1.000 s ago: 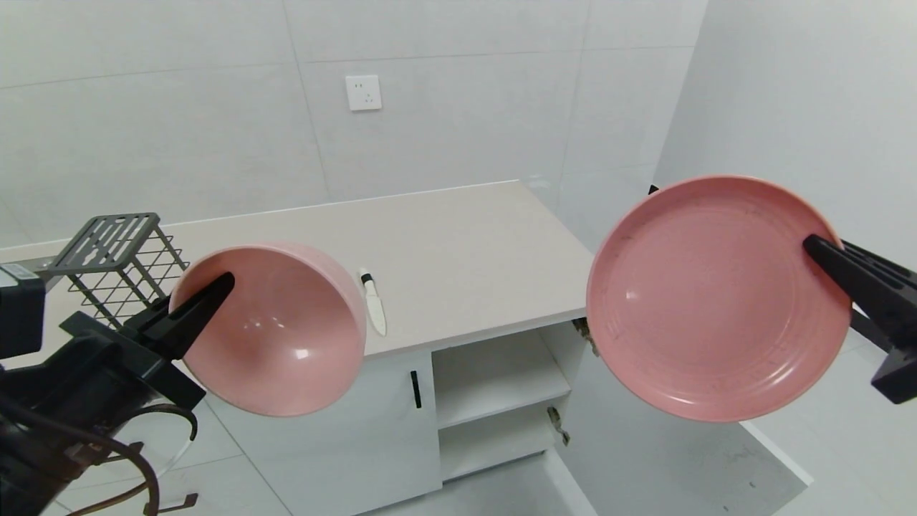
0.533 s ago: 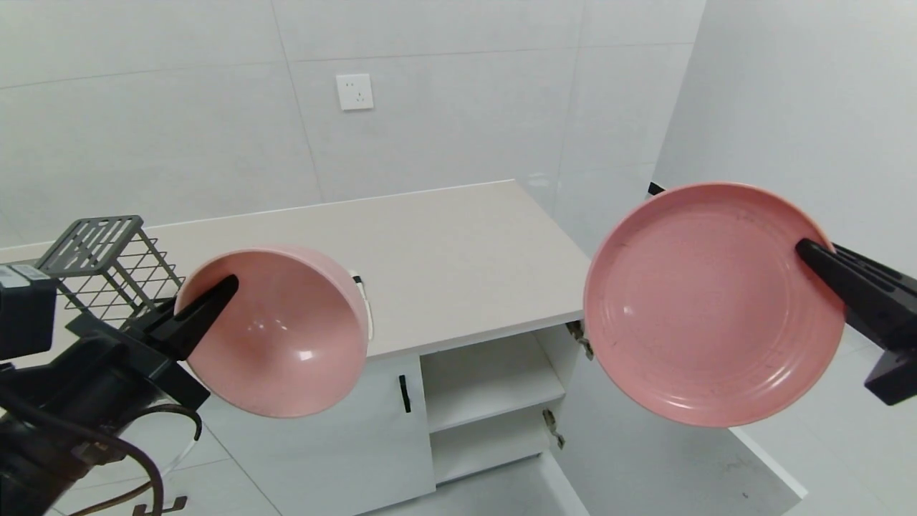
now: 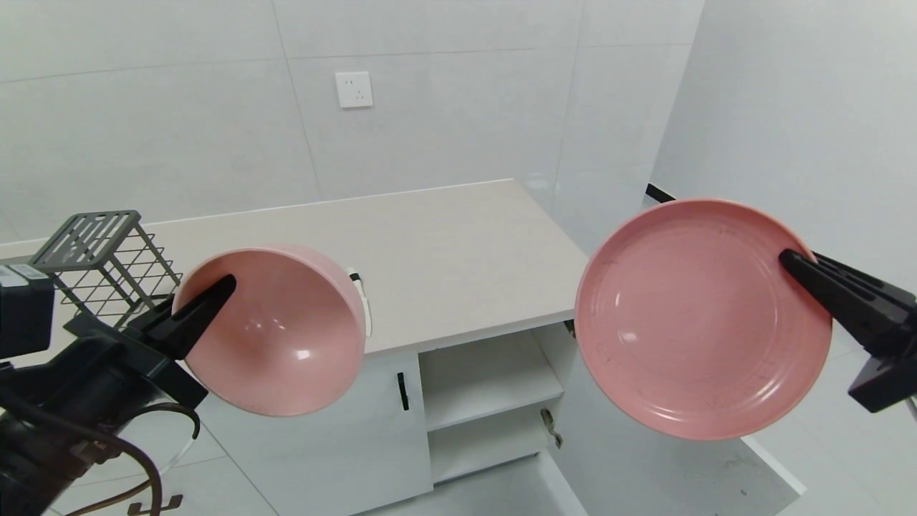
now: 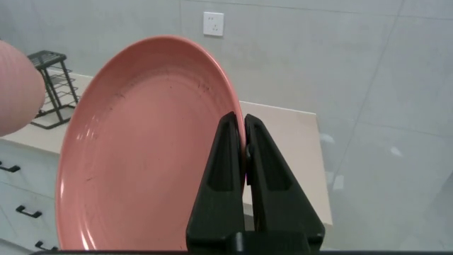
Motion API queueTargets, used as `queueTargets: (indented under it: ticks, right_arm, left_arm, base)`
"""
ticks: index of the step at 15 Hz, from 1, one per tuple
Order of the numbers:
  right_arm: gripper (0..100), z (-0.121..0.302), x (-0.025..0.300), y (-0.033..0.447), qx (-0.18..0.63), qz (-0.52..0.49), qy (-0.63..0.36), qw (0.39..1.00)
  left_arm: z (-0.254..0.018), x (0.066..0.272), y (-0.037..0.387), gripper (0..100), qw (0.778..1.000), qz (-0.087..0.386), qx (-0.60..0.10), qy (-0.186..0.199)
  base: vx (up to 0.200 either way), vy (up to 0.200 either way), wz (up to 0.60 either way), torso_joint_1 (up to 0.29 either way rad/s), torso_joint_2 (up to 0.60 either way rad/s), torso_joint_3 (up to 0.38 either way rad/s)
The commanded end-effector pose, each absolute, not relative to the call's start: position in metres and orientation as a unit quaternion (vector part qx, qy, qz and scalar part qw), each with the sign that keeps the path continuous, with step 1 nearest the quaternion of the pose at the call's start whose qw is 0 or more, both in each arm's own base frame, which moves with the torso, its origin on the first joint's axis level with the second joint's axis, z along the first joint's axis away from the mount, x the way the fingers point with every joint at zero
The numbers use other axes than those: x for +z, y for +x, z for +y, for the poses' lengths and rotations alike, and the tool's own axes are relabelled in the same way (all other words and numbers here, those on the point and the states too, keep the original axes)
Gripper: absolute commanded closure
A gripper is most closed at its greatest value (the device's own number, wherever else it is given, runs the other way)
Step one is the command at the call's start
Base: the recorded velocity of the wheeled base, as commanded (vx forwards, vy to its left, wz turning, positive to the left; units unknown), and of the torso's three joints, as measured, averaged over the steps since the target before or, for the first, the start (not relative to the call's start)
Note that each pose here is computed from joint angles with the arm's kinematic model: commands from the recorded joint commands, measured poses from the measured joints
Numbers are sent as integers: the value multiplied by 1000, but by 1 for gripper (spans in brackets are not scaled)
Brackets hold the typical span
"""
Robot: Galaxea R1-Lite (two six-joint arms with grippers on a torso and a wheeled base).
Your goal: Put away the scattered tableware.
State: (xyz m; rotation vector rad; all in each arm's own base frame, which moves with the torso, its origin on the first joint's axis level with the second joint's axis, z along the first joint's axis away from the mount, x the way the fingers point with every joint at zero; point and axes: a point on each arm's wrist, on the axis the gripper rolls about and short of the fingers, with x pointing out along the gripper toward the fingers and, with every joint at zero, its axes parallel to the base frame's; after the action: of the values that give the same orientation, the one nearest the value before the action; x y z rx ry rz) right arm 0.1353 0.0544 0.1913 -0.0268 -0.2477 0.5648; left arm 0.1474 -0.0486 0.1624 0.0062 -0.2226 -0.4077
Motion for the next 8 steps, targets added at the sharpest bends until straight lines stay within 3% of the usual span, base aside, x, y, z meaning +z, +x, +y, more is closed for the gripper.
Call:
queueTargets:
  ticks: [1,8]
  right_arm:
    - [100,55,190,136,278,-119,-17,953]
    - [100,55,188,136,278,-115,-20,953]
  left_arm:
    - [-49,162,147,100,973,-109,-202,3]
    - [-48,161,146,100,973,-107,-203,4]
  base:
    - [0,0,0,-80,168,76]
    - [0,0,0,-165,317,163]
